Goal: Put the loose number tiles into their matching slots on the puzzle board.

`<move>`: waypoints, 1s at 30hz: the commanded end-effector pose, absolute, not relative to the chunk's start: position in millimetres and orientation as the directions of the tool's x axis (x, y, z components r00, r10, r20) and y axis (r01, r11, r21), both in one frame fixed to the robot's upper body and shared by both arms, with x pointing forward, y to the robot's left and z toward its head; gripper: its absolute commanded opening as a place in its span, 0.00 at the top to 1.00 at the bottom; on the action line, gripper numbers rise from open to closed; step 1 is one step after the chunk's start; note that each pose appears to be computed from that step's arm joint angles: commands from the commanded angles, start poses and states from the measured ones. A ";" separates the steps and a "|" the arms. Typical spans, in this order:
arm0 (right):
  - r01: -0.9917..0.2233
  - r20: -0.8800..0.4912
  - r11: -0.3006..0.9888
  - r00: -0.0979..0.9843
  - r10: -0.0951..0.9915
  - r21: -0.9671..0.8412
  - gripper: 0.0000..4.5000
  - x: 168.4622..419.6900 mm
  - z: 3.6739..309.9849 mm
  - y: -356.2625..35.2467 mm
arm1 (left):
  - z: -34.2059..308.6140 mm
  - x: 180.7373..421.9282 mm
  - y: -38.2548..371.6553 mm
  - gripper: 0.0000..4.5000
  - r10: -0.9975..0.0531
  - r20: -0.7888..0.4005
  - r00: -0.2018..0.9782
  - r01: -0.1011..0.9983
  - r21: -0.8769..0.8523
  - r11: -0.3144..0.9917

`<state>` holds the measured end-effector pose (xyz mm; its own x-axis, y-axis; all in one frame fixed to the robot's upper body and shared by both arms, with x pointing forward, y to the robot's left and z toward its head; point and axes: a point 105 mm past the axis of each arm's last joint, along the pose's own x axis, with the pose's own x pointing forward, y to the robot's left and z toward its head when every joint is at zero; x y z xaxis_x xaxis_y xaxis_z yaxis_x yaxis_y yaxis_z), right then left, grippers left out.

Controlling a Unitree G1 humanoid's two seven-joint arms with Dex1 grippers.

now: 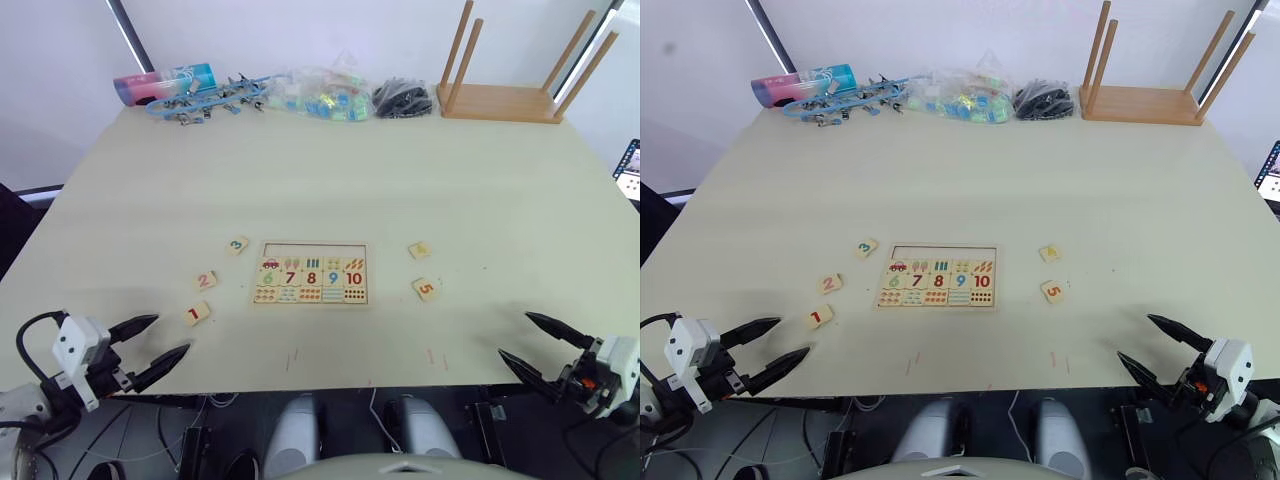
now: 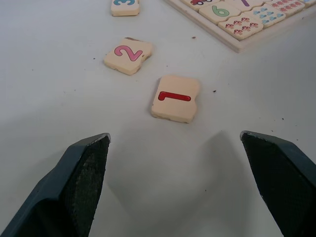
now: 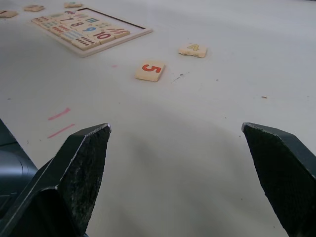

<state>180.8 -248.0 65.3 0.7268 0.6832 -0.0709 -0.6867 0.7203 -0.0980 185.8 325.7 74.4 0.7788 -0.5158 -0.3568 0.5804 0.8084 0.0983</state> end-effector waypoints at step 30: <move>-0.911 0.011 0.370 0.374 0.927 -0.180 0.01 198.0 125.2 -193.7 | 74.2 225.2 322.9 0.00 -0.662 -0.531 0.529 0.841 0.221 0.495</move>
<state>198.7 -195.7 114.1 0.3850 0.9229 -0.0068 -0.9145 0.3804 -0.1379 228.5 318.3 79.3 0.5432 -0.6864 -0.4835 0.8346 0.5043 0.2216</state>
